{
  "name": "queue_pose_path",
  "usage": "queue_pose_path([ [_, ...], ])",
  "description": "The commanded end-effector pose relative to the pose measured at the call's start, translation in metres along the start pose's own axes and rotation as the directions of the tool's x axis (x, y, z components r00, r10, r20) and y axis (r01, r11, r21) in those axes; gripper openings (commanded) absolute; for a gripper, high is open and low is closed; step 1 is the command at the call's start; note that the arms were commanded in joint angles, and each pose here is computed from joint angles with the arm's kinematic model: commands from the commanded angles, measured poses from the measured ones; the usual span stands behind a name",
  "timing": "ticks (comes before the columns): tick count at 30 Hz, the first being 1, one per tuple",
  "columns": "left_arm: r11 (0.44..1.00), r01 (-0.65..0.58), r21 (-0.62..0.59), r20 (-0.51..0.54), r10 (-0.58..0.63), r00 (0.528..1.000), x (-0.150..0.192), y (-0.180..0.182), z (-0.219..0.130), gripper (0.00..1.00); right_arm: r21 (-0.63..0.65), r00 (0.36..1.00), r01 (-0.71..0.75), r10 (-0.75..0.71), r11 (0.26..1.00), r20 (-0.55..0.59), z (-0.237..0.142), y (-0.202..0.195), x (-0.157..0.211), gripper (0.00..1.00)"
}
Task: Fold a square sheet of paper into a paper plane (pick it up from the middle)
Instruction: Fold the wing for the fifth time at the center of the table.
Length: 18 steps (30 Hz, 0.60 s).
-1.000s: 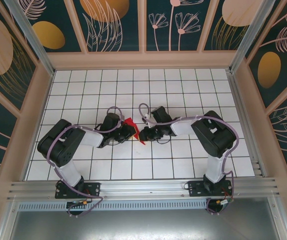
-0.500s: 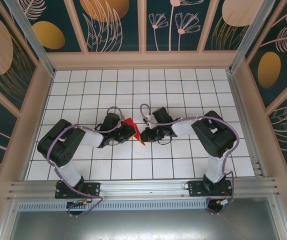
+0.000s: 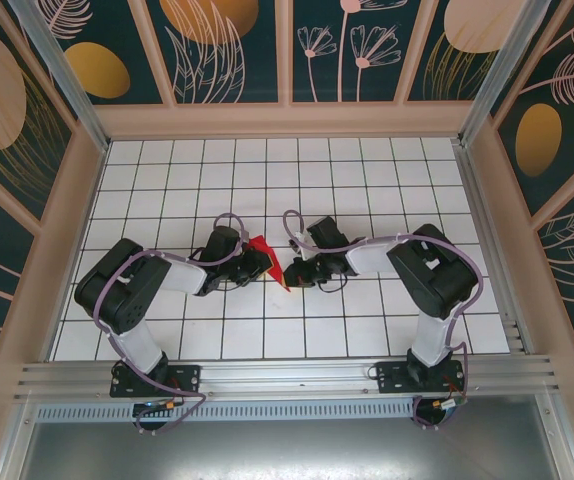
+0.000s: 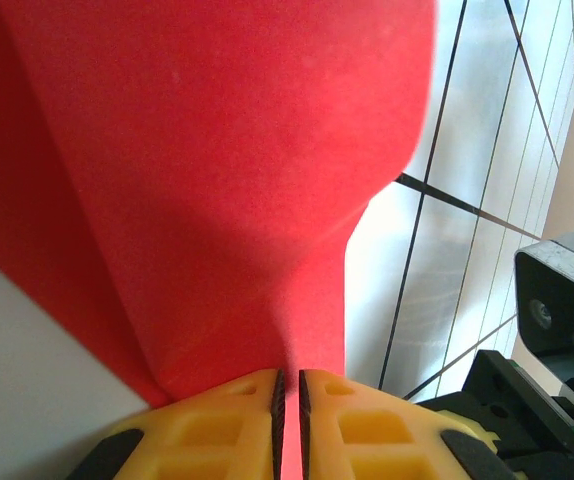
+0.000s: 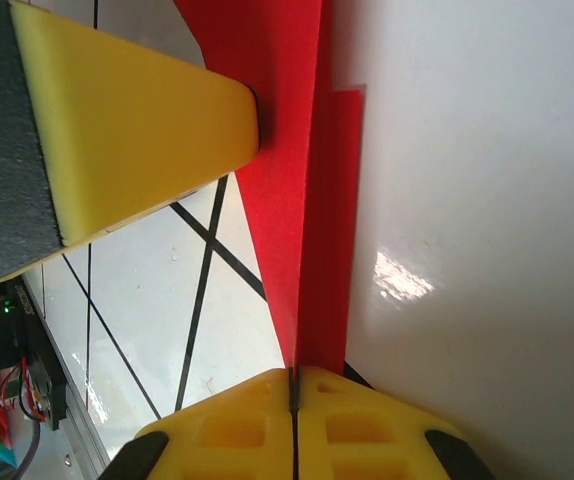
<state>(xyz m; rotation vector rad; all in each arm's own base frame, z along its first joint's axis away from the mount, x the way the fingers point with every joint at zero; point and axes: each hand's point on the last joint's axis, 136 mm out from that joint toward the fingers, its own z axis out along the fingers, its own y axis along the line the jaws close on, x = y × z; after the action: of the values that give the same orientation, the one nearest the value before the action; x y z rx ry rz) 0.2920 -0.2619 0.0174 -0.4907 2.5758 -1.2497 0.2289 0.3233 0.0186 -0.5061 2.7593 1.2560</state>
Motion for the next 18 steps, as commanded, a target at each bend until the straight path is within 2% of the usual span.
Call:
queue_pose_path([
  [1,0.987,0.032,-0.156,0.002,-0.032,0.999,0.008,0.044,0.0,0.17,0.058,0.997,-0.058,0.061,0.997,-0.053,0.005,-0.021,0.02,0.07],
  [4,0.987,0.032,-0.156,0.003,-0.032,0.999,0.007,0.044,0.0,0.17,0.078,0.997,-0.063,0.067,0.995,-0.04,0.004,-0.023,0.018,0.09],
  [12,0.987,0.03,-0.155,0.006,-0.03,1.0,0.008,0.044,-0.001,0.17,0.067,0.991,0.007,-0.016,0.998,0.131,-0.034,0.013,-0.016,0.28],
  [18,0.988,0.03,-0.154,0.009,-0.029,1.0,0.007,0.043,-0.002,0.17,-0.03,0.988,-0.002,0.007,1.0,0.156,-0.033,0.036,-0.026,0.19],
])
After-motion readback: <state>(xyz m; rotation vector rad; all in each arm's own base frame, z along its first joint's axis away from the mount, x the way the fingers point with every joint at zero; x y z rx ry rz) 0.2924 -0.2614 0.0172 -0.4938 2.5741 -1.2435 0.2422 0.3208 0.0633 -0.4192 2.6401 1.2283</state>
